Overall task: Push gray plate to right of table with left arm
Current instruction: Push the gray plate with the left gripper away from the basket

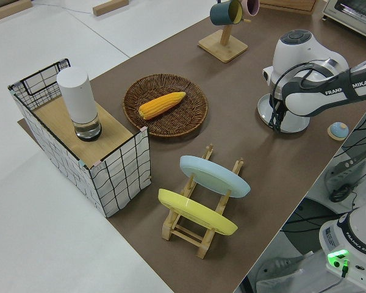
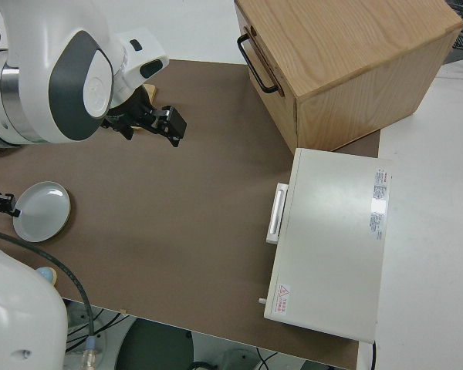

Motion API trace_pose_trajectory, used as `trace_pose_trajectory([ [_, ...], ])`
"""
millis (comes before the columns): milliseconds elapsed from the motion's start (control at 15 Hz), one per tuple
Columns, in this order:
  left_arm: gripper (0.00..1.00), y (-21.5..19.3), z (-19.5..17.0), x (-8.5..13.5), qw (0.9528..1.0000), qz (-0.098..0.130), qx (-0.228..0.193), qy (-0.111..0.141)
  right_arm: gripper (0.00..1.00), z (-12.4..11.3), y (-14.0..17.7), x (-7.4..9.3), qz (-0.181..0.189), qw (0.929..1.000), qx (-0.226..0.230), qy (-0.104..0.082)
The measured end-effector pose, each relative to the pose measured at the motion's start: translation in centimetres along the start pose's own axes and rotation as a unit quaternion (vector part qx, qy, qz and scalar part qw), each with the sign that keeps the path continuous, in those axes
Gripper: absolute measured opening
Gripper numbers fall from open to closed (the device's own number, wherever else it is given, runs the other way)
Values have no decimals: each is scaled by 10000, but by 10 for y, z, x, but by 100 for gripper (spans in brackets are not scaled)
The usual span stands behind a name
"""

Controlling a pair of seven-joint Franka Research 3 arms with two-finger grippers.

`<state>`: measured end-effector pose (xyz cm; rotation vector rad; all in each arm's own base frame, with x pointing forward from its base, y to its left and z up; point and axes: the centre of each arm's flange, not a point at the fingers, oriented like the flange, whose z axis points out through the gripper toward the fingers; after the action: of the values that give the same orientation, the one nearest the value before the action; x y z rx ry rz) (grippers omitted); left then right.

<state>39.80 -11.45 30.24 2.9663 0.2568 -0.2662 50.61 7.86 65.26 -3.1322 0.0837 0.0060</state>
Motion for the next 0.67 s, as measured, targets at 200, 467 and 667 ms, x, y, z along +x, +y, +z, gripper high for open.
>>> trace_pose_trajectory([
  [200, 3, 19, 4, -6, 9999, 5, -97, 80, 100, 0, 0, 0, 0, 10000, 0, 0],
  [467, 3, 48, 11, -15, 9997, -34, -167, 181, 100, 0, 0, 0, 0, 10000, 0, 0],
  [667, 3, 68, 15, -23, 9996, 42, -179, 205, 100, 0, 0, 0, 0, 10000, 0, 0],
])
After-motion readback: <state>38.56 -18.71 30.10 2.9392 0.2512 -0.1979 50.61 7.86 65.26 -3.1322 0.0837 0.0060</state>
